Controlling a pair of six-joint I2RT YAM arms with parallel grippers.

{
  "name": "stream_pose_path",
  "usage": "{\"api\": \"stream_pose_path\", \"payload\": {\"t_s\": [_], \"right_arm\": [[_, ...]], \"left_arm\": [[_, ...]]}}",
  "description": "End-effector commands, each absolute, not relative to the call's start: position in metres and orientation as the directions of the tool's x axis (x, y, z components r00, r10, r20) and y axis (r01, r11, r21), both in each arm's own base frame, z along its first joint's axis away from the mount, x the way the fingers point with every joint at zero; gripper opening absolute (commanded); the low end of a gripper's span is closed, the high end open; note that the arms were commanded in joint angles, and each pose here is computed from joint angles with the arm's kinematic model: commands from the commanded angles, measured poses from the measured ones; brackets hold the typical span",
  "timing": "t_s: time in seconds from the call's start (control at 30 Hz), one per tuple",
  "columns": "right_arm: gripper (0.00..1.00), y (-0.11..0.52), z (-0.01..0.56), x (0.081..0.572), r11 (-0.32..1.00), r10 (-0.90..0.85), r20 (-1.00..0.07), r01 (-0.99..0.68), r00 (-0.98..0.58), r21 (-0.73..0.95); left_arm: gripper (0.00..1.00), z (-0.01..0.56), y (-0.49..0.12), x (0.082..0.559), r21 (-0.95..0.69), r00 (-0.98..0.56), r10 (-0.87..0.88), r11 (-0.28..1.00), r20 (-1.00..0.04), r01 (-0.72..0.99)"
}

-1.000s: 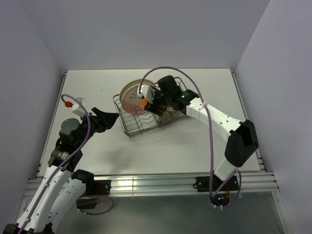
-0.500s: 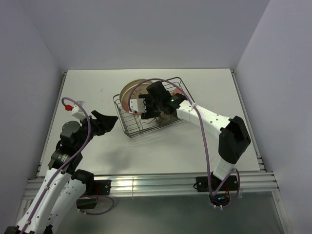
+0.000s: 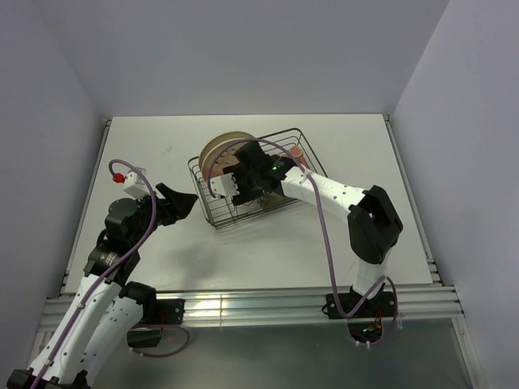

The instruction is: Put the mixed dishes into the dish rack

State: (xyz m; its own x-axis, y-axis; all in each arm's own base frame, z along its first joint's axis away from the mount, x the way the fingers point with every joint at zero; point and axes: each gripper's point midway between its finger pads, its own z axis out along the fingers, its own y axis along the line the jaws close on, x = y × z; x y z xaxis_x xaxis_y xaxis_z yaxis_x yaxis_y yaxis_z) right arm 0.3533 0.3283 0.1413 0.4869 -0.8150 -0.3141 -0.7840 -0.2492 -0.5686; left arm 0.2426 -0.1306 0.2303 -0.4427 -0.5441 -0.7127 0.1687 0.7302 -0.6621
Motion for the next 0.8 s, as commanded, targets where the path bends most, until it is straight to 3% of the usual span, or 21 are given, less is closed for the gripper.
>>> {"api": "stream_pose_path", "payload": {"t_s": [0.0,0.2,0.47,0.5,0.53,0.6,0.77], "right_arm": [[0.14,0.346,0.164,0.362,-0.274,-0.78,-0.298,-0.729,0.55,-0.628],[0.36,0.346,0.151,0.369,-0.338,-0.789,-0.238,-0.725,0.566,-0.6],[0.55,0.344,0.139,0.367,-0.363,-0.792,-0.225,-0.734,0.567,-0.574],[0.6,0.345,0.14,0.367,-0.362,-0.791,-0.226,-0.733,0.568,-0.576],[0.73,0.345,0.141,0.368,-0.354,-0.794,-0.23,-0.735,0.563,-0.578],[0.82,0.347,0.142,0.368,-0.347,-0.794,-0.237,-0.738,0.56,-0.579],[0.88,0.348,0.151,0.369,-0.32,-0.795,-0.256,-0.739,0.55,-0.593]], "left_arm": [[0.7,0.24,-0.128,0.248,-0.649,-0.398,-0.546,0.736,-0.738,0.192],[0.7,0.237,-0.126,0.25,-0.653,-0.393,-0.555,0.735,-0.733,0.182],[0.7,0.234,-0.124,0.249,-0.655,-0.388,-0.561,0.736,-0.731,0.17],[0.7,0.234,-0.124,0.249,-0.655,-0.388,-0.561,0.736,-0.731,0.17],[0.7,0.235,-0.123,0.249,-0.658,-0.384,-0.565,0.734,-0.73,0.171],[0.7,0.233,-0.123,0.249,-0.659,-0.387,-0.565,0.733,-0.729,0.168],[0.7,0.234,-0.123,0.249,-0.656,-0.388,-0.562,0.736,-0.731,0.17]]}}
